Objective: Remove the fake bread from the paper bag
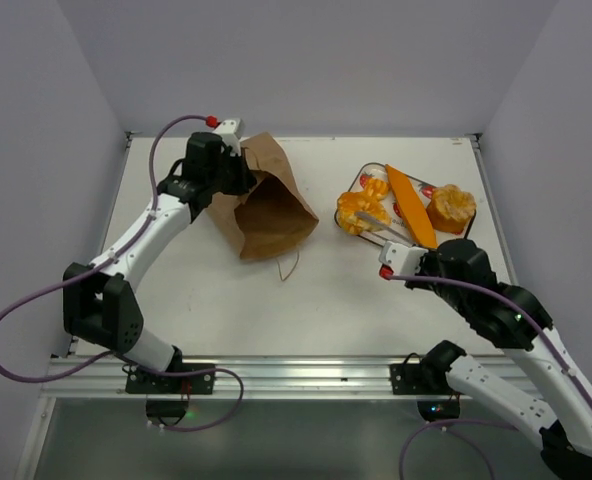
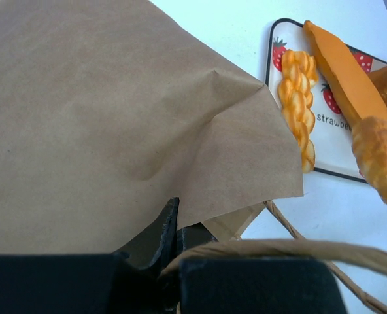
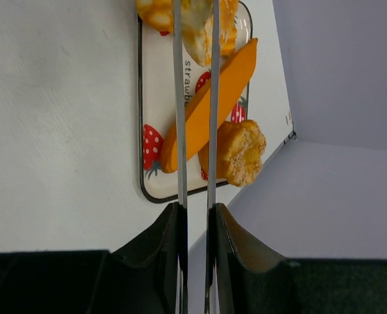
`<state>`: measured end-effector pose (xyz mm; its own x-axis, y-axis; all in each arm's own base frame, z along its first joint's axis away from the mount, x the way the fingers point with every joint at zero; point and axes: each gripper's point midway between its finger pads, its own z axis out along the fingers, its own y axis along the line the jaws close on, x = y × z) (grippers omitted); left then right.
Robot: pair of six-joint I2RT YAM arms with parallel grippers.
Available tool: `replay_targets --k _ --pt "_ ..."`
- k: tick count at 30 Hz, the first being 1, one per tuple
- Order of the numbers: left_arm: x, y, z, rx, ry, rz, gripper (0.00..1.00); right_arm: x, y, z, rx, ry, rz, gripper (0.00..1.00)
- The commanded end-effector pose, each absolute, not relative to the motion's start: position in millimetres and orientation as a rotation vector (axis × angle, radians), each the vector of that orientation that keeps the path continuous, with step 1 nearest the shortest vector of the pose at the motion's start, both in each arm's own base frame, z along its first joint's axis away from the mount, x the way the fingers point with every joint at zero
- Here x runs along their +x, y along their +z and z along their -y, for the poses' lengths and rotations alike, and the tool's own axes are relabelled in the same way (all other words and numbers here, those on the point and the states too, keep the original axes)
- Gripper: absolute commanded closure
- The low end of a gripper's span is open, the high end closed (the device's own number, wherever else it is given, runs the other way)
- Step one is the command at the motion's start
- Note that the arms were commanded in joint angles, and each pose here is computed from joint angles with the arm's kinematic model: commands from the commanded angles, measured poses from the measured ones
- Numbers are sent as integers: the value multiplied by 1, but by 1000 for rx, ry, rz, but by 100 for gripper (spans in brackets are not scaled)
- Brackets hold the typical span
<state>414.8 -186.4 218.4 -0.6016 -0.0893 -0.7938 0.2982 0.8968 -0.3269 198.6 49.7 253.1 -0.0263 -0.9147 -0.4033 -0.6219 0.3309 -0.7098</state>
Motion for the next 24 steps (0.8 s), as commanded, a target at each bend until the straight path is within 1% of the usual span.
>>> replay_targets --k 1,9,13,19,24 --pt "399 241 179 197 -552 -2100 100 225 259 -36 -1292 -622 -1751 100" --pt "371 245 176 238 -577 -2082 100 259 243 -30 -1227 -750 -1816 100" --pt "362 247 174 250 -587 -2069 100 276 227 -14 -1176 -787 -1874 100" --pt "352 247 173 267 -593 -2059 100 285 200 -17 -1196 -732 -1911 100" --pt "350 247 173 277 -598 -2055 100 278 180 -24 -1232 -648 -1949 93"
